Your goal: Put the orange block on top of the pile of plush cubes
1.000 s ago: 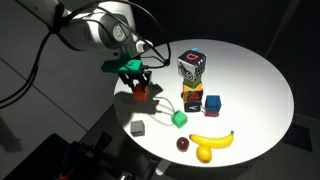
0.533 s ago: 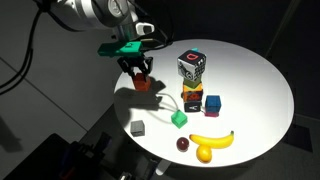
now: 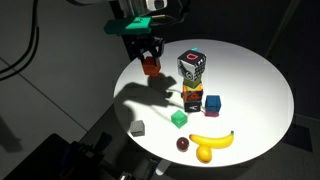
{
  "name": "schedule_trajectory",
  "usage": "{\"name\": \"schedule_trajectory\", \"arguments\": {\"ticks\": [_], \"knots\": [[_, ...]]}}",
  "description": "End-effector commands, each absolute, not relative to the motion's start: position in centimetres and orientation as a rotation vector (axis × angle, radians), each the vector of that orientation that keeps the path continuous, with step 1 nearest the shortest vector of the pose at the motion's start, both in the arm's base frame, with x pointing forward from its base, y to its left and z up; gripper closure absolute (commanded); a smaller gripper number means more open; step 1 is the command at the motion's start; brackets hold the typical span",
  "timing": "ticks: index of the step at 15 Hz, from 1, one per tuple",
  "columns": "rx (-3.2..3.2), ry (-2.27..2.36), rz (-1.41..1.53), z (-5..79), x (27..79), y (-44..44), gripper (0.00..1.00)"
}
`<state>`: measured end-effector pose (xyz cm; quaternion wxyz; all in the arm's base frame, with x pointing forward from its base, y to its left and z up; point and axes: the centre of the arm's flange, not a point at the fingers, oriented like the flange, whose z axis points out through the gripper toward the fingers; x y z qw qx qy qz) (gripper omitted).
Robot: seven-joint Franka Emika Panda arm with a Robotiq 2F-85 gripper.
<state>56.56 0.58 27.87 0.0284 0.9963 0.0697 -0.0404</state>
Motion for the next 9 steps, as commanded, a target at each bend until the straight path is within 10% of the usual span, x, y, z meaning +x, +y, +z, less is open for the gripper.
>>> {"name": "schedule_trajectory", "arguments": {"ticks": [1, 9], "knots": [[3.094, 0.096, -0.081, 31.2, 57.9, -1.2, 0.71], [3.113, -0.104, -0.038, 35.5, 59.1, -4.8, 0.71]]}}
